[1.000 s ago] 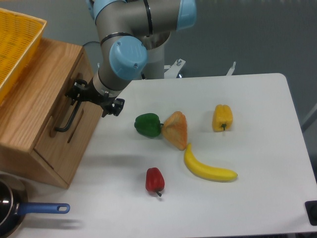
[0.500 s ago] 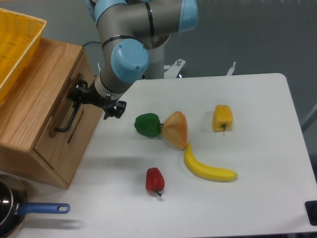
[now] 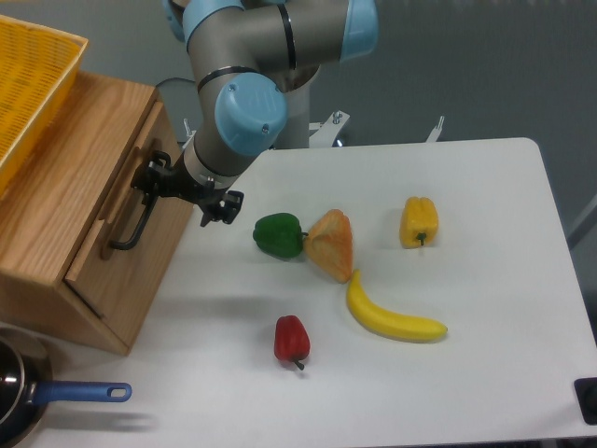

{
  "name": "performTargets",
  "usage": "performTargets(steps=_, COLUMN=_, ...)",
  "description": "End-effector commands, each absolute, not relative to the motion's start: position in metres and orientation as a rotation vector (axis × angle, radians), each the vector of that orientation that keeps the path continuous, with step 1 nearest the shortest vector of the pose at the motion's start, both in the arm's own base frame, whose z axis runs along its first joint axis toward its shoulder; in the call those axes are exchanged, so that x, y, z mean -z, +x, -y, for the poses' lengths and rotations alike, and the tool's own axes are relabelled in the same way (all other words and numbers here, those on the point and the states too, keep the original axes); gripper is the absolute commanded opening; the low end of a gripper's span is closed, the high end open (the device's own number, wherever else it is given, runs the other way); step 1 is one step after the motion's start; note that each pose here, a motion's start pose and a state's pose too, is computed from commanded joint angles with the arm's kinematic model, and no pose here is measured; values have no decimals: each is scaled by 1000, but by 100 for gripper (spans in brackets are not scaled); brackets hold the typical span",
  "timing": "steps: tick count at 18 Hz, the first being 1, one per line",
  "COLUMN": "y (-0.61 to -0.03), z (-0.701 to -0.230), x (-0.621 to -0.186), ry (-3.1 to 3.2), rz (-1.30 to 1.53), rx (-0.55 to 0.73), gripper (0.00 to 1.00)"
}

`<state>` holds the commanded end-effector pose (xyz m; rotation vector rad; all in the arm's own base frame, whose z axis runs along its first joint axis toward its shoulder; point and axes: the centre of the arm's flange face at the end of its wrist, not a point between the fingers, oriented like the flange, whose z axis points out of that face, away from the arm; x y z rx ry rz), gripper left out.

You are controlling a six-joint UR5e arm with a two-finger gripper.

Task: Slide open the top drawer
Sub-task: 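Pull the drawer handle outward away from the cabinet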

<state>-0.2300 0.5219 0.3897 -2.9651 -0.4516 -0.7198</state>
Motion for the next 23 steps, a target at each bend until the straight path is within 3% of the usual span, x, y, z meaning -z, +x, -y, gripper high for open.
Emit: performTargets(steps=23, y=-253, z=-513, x=-400, ry=-2939, rz=499, rx=684, gripper=100)
